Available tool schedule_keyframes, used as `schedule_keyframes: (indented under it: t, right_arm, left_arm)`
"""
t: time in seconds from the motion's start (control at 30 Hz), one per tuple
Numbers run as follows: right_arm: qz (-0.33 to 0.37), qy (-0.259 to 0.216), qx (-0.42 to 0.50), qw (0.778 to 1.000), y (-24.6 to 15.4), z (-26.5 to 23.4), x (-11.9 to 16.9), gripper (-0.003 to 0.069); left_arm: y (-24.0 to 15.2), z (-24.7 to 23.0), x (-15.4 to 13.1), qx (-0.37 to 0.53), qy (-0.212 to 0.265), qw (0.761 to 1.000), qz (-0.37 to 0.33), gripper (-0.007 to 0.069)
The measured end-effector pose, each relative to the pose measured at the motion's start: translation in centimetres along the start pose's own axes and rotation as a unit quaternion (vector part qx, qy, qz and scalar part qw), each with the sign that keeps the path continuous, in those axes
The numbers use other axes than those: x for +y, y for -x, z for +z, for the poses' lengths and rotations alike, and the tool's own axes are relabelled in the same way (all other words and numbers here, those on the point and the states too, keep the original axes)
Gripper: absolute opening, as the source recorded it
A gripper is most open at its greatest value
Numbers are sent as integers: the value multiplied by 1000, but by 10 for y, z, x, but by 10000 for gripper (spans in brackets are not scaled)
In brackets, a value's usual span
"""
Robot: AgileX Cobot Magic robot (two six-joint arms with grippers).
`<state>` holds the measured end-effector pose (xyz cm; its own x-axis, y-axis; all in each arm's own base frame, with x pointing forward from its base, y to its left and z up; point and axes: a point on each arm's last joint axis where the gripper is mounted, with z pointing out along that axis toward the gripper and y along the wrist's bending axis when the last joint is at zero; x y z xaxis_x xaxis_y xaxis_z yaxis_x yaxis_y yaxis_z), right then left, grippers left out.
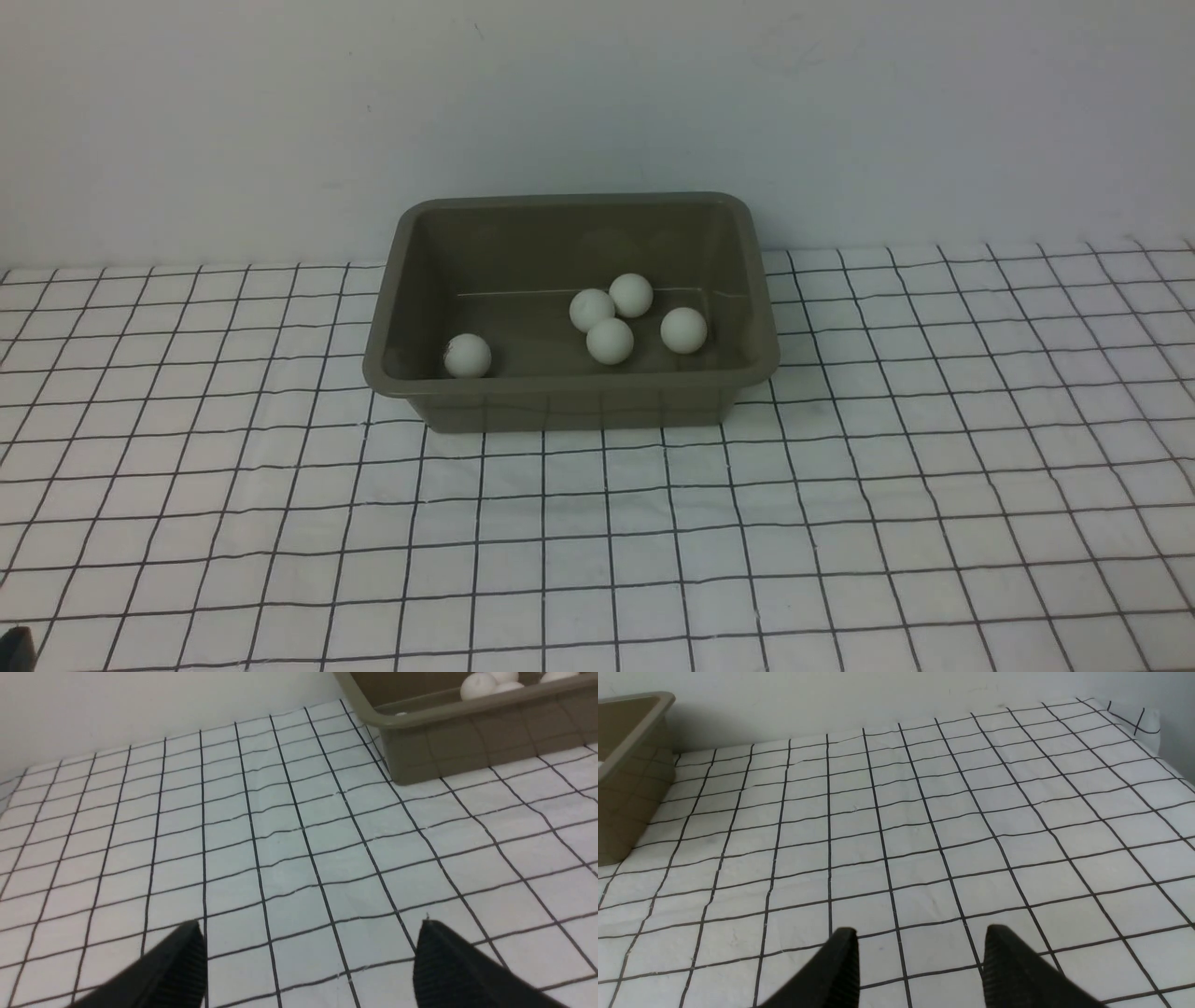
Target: Put the table tennis balls into the box on the white checkered tablecloth.
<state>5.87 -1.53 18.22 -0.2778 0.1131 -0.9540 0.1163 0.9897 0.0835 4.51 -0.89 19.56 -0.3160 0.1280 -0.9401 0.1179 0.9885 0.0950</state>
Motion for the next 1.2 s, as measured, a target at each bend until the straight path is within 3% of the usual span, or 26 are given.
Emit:
schedule_keyframes:
  t: [0.33, 1.2]
  right_arm:
    - [-6, -2, 1, 1000, 0, 0, 0, 336]
    - [-7, -2, 2, 1000, 0, 0, 0, 336]
  left_arm:
    - [-23, 12, -1, 20, 3, 1000, -3, 534]
    - [-21, 14, 1, -3, 15, 1000, -13, 534]
